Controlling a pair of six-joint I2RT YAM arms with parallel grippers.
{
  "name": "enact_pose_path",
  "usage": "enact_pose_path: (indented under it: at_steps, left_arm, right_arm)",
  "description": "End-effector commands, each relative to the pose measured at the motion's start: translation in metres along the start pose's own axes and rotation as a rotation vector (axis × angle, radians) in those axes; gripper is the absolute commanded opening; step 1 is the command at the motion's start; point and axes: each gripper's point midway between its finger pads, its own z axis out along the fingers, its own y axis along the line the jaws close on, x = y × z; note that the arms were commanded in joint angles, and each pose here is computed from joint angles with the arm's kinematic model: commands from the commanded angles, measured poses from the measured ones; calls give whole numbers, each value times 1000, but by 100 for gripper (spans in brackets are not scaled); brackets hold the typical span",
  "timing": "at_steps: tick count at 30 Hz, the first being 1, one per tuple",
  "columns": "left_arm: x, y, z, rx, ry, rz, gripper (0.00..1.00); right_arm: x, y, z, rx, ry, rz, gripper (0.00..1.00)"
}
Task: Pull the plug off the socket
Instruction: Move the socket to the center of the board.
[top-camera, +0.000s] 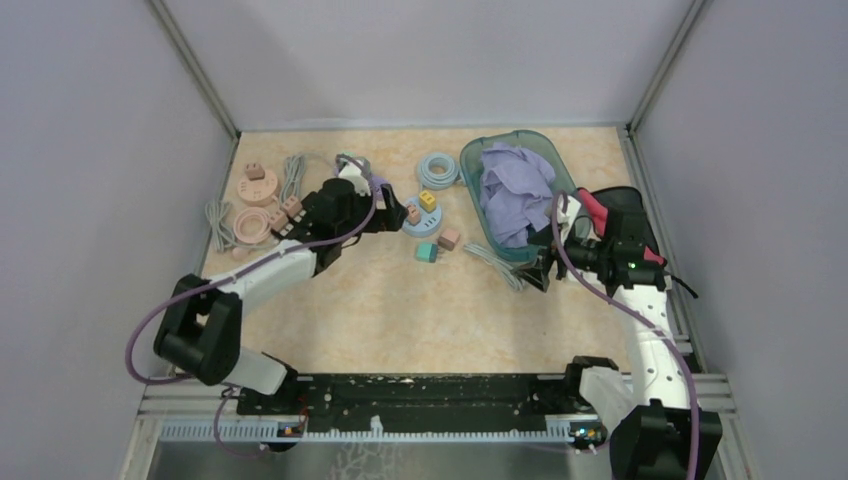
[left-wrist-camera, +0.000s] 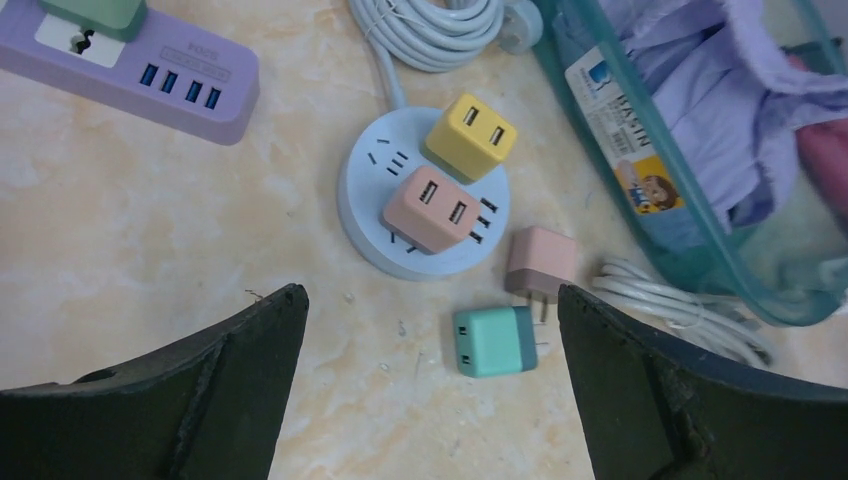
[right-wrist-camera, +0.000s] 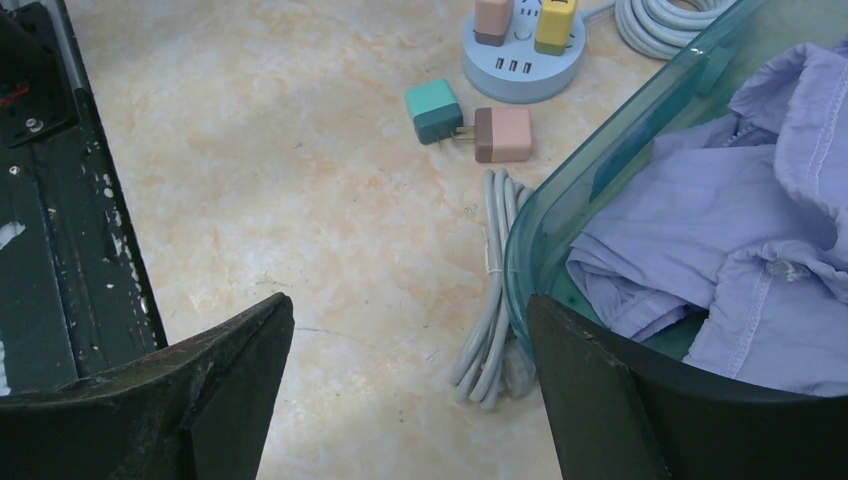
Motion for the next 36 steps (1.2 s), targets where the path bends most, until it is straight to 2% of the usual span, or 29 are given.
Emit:
enact_pose_path:
  at_steps: [1, 7, 11, 22, 33, 36]
  left_arm:
    - [6, 8, 22, -16, 88, 212, 99]
    - [5, -5, 38, 104, 143, 459, 96]
    - [6, -9, 50, 145, 173, 547, 96]
    - [15, -8, 89, 143, 289, 568, 88]
    - [40, -1, 100, 143, 391, 577, 80]
    - [43, -2, 103, 148, 398, 570, 73]
  right_arm:
    - [-7, 3, 1, -10, -29, -39, 86]
    - [-6, 3, 2, -10, -26, -42, 86]
    - [-6, 5, 2, -16, -26, -45, 86]
    - [-5, 5, 2, -13, -23, -51, 86]
    - [-5, 5, 3, -13, -23, -48, 86]
    - [-4, 4, 2, -11, -22, -49, 86]
